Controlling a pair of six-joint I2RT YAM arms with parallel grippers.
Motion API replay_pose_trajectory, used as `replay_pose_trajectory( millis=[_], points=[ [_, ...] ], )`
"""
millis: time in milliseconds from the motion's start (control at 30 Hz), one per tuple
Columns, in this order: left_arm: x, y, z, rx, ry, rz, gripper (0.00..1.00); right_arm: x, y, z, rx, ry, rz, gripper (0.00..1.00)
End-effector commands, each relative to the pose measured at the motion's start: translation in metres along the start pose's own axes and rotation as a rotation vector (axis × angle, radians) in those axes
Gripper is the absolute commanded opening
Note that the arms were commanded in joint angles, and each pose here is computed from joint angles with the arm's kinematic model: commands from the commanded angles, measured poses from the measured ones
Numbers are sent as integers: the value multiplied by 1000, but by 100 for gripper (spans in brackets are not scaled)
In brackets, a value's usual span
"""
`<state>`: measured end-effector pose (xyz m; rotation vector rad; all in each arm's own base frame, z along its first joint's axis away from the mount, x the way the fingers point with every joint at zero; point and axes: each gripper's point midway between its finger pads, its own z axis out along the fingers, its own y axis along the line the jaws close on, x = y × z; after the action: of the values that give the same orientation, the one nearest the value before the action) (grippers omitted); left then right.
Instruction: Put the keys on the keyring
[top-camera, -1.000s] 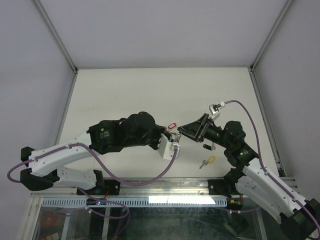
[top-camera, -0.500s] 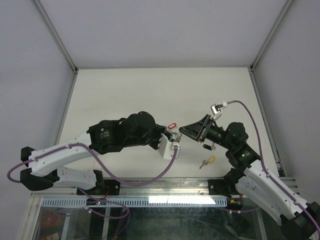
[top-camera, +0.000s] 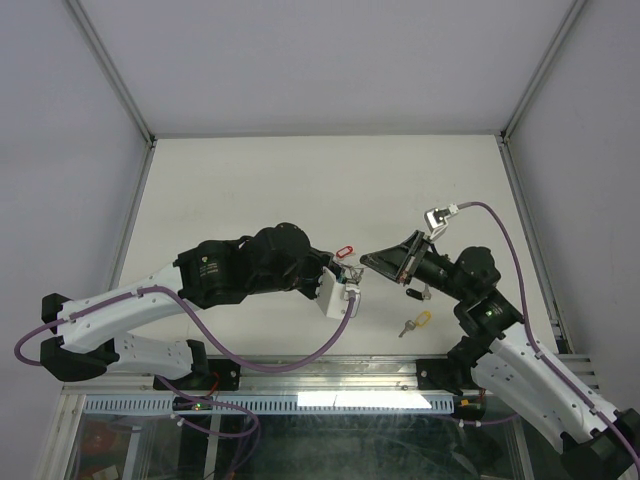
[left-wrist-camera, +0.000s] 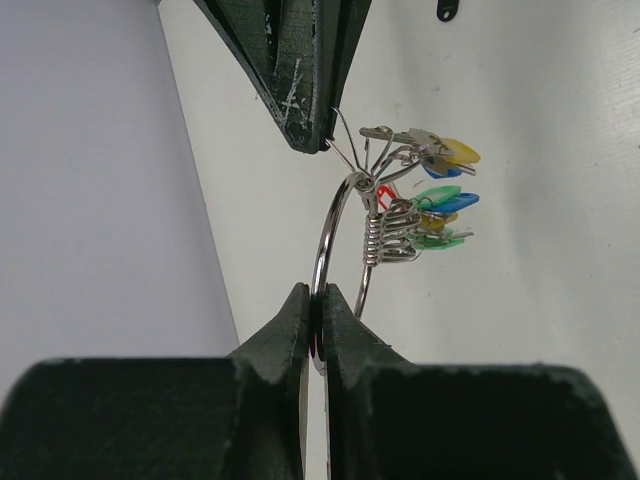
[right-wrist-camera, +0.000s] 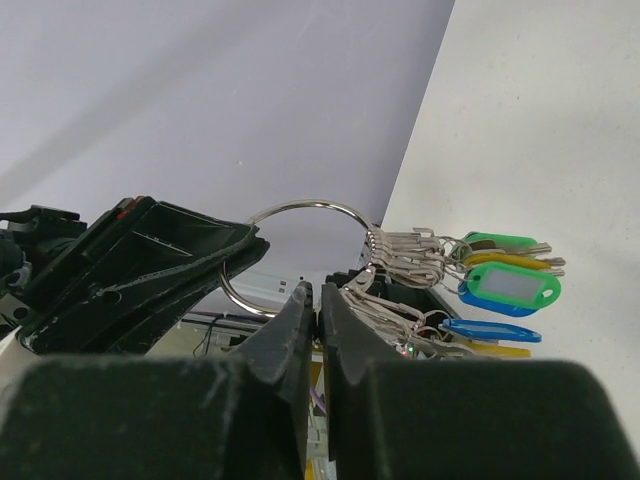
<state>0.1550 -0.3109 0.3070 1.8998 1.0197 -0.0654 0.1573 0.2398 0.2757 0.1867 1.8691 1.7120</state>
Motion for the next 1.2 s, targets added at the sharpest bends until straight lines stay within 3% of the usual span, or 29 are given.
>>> replay_pose_trajectory(
  millis=[0, 333, 533, 733, 967, 1167],
  points=[
    [-22, 31, -15, -111, -73, -9, 0, -7, 18, -2, -54, -26, -24, 2],
    [-29, 26, -11, -92, -110, -94, 1, -17, 15, -5, 31, -67, -101, 0],
    [-40, 8, -4, -89, -235, -183, 24, -31, 29, -2, 96, -59, -249, 0],
    [-38, -5, 1, -133, -311, -283, 32, -46, 30, -2, 192, -53, -387, 0],
    [-29, 16, -7, -395, -441, -548, 58, -68, 24, -1, 330, -46, -543, 0],
    [-21, 37, -7, -580, -523, -685, 67, -85, 31, 1, 400, -43, -625, 0]
  ],
)
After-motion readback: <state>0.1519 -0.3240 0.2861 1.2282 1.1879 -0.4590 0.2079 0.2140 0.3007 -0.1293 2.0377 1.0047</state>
